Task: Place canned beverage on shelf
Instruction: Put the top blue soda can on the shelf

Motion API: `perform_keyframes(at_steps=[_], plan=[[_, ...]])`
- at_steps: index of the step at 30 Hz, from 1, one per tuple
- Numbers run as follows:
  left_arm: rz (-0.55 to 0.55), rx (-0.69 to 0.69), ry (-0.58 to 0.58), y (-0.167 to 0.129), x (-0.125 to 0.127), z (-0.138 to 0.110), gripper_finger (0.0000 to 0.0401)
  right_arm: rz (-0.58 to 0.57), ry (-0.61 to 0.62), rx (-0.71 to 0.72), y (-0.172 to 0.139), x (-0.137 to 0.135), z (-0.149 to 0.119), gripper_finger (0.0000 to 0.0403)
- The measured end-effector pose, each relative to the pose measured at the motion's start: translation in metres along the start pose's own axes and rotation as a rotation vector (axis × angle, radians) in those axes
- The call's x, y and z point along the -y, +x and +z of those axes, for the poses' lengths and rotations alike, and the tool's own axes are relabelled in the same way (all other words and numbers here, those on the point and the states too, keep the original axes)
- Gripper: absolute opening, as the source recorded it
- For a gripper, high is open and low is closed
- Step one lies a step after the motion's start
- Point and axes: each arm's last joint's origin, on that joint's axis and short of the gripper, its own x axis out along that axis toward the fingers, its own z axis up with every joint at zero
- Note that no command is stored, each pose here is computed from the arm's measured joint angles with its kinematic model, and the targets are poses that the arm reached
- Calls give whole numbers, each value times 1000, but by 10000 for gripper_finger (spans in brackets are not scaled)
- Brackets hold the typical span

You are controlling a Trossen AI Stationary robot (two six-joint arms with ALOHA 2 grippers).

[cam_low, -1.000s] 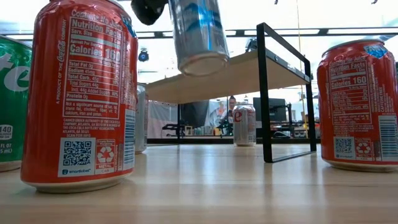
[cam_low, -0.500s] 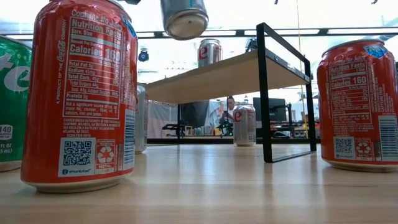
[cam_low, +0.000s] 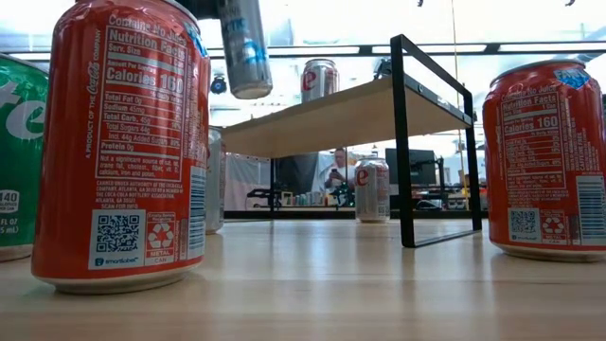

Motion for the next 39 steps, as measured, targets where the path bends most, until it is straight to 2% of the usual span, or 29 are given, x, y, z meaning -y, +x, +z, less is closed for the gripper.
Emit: perform_keyframes(at_steps=[8,15,20,31,39], plan=[[36,15,-22,7,-30,10,239,0,-2,0,0,0,0,9],[18,-16,-26,16,-44,8,239,-13,5,-3,2,4,0,9],[53,-40,-3,16,-52,10,239,-22,6,-10,3,6,0,9],[93,-157,124,21,-52,47,239,-34,10,-14,5,10,0,9],[131,-223,132,32,-57,43,239,-34,16,-15,5,10,0,9]])
